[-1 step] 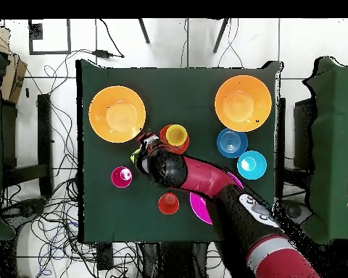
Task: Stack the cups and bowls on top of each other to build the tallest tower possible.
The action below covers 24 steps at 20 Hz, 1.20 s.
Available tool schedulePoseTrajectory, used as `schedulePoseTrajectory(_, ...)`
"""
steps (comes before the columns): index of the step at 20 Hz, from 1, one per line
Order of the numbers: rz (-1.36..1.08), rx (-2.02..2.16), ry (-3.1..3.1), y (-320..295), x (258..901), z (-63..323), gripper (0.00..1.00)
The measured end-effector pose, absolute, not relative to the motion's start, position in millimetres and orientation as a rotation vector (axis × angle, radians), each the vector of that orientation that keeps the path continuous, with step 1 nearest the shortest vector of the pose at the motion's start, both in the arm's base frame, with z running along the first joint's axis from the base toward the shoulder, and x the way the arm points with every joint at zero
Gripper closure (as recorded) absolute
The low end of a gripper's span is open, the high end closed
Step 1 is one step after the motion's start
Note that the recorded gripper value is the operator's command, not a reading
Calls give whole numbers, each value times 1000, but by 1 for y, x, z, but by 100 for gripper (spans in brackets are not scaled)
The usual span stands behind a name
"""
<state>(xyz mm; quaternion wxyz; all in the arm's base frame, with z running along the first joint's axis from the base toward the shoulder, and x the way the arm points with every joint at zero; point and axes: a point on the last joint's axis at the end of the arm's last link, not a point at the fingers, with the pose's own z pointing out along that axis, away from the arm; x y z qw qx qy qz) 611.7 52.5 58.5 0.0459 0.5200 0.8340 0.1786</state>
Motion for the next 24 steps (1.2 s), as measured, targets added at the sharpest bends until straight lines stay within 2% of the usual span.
schedulePoseTrajectory(12,739,1548,2547,87,620,65,0)
schedulePoseTrajectory(24,726,1493,2542,80,625,86,0)
